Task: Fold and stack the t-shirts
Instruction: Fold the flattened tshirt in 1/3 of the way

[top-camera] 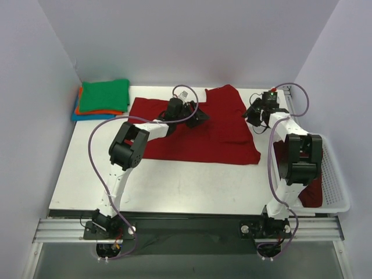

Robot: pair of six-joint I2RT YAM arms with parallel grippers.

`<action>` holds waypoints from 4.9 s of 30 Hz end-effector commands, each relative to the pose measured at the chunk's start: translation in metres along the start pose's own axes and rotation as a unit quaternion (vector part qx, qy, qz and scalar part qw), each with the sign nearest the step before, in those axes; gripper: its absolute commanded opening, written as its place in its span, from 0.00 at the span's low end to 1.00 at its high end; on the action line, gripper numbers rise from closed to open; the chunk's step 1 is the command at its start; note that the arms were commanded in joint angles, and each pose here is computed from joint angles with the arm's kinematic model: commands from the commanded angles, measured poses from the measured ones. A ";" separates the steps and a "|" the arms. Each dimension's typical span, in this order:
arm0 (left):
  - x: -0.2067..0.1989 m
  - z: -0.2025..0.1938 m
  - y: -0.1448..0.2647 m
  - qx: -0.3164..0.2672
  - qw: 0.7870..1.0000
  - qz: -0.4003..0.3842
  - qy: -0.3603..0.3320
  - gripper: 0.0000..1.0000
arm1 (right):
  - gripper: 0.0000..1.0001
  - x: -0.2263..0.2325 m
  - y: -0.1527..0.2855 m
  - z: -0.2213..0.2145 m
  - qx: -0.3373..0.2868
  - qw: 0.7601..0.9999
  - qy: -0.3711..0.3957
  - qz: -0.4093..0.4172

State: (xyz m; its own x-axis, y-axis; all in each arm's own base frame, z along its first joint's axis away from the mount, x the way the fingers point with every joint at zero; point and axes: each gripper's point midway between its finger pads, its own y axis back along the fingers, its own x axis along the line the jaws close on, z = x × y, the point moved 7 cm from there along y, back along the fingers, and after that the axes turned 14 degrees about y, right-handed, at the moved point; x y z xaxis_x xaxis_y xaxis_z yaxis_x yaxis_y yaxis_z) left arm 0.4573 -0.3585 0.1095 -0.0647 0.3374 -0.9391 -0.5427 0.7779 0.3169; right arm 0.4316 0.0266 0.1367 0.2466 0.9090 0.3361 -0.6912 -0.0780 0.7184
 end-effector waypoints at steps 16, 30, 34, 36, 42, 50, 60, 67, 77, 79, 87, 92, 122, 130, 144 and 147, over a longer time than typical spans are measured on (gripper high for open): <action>0.002 -0.019 0.143 -0.135 0.983 0.124 -0.007 0.28 | 0.35 0.030 0.068 -0.102 0.041 0.998 0.047 -0.006; 0.100 -0.001 0.264 -0.273 0.923 0.266 0.055 0.44 | 0.43 -0.013 0.078 -0.139 0.085 0.989 0.054 -0.105; 0.110 -0.004 0.287 -0.300 0.908 0.285 0.068 0.50 | 0.45 -0.023 0.088 -0.150 0.086 0.989 0.043 -0.115; 0.114 -0.012 0.303 -0.321 0.893 0.305 0.079 0.53 | 0.47 -0.026 0.094 -0.153 0.078 0.989 0.040 -0.117; 0.132 -0.012 0.337 -0.391 0.839 0.367 0.090 0.55 | 0.55 -0.043 0.106 -0.169 0.074 0.987 0.034 -0.139; 0.156 0.002 0.333 -0.402 0.831 0.362 0.129 0.50 | 0.56 -0.059 0.097 -0.173 0.092 0.981 0.031 -0.171; 0.173 0.010 0.330 -0.397 0.834 0.357 0.141 0.46 | 0.55 -0.073 0.084 -0.162 0.091 0.976 0.011 -0.197; 0.175 0.011 0.337 -0.403 0.820 0.385 0.131 0.17 | 0.24 -0.075 0.078 -0.161 0.093 0.973 0.017 -0.209; 0.151 -0.002 0.379 -0.438 0.787 0.419 0.116 0.00 | 0.00 -0.049 0.108 -0.147 0.059 0.980 0.036 -0.186; 0.147 -0.006 0.388 -0.447 0.779 0.425 0.114 0.00 | 0.00 -0.049 0.122 -0.152 0.057 0.982 0.031 -0.176; 0.147 -0.044 0.425 -0.459 0.756 0.447 0.136 0.00 | 0.00 -0.068 0.177 -0.189 0.053 0.983 -0.013 -0.174; 0.149 -0.068 0.448 -0.472 0.738 0.455 0.158 0.00 | 0.00 -0.080 0.203 -0.215 0.075 0.978 -0.051 -0.186; 0.020 -0.038 0.335 -0.252 0.934 0.251 -0.023 0.73 | 0.38 -0.012 0.077 -0.063 0.117 0.979 0.094 -0.135; 0.049 -0.063 0.320 -0.165 0.953 0.255 -0.014 0.73 | 0.38 -0.012 0.031 -0.081 0.164 0.969 0.112 -0.145; 0.089 -0.081 0.323 -0.141 0.944 0.296 0.018 0.73 | 0.11 -0.019 0.010 -0.089 0.175 0.949 0.134 -0.224; 0.099 -0.079 0.326 -0.153 0.934 0.322 0.027 0.73 | 0.08 -0.018 0.015 -0.076 0.167 0.942 0.162 -0.243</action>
State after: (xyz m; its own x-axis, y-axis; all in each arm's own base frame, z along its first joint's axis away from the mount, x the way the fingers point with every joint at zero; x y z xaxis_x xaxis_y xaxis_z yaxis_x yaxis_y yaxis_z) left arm 0.2050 -0.1182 0.1148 -0.4635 0.6545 -0.5974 -0.5872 0.2781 0.7602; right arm 0.3607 0.0504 0.0823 0.2332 0.9639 -0.1285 -0.2993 0.1969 0.9336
